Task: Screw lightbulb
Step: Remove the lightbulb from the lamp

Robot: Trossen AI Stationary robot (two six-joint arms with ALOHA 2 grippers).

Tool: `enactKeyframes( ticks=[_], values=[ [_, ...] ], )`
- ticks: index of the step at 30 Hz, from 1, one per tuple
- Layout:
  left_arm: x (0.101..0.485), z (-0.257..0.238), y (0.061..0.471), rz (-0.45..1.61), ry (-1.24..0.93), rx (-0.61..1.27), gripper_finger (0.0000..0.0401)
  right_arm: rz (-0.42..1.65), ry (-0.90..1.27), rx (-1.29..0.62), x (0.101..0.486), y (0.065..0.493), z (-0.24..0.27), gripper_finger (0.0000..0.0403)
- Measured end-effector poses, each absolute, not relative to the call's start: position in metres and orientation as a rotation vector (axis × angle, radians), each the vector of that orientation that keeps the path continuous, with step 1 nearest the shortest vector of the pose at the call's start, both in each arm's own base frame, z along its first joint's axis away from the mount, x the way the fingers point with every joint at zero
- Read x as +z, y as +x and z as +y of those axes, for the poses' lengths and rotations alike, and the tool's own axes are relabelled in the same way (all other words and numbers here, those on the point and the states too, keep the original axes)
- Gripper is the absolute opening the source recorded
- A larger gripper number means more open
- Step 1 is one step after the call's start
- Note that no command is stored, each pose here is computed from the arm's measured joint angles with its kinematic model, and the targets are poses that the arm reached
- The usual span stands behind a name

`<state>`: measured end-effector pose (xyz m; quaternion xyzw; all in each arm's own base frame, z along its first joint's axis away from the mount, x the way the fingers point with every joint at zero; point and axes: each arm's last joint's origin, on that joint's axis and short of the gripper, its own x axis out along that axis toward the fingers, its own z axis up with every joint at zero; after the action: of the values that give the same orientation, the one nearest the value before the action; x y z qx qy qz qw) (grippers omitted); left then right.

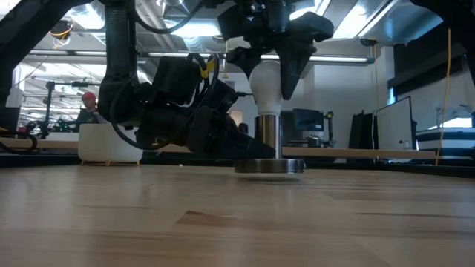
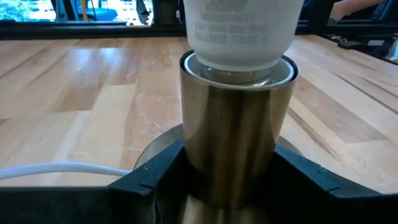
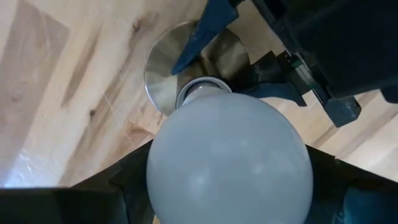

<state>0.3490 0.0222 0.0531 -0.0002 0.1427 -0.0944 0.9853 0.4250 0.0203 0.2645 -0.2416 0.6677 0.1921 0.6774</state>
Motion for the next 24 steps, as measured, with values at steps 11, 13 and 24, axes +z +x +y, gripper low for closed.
enactKeyframes(
  ticks=[11,13,24],
  values=[
    [0.051,0.022,0.348,0.305,0.003,-0.19,0.0192,1.465,-0.291,0.313,0.251,0.43,0.023,0.0346],
    [0.051,0.022,0.348,0.305,0.003,-0.189,0.0192,1.462,-0.239,0.254,0.253,0.431,0.023,0.0362],
    [0.051,0.022,0.348,0.31,-0.002,-0.185,0.0192,1.555,0.59,-0.375,0.264,0.421,0.011,0.0395]
  ],
)
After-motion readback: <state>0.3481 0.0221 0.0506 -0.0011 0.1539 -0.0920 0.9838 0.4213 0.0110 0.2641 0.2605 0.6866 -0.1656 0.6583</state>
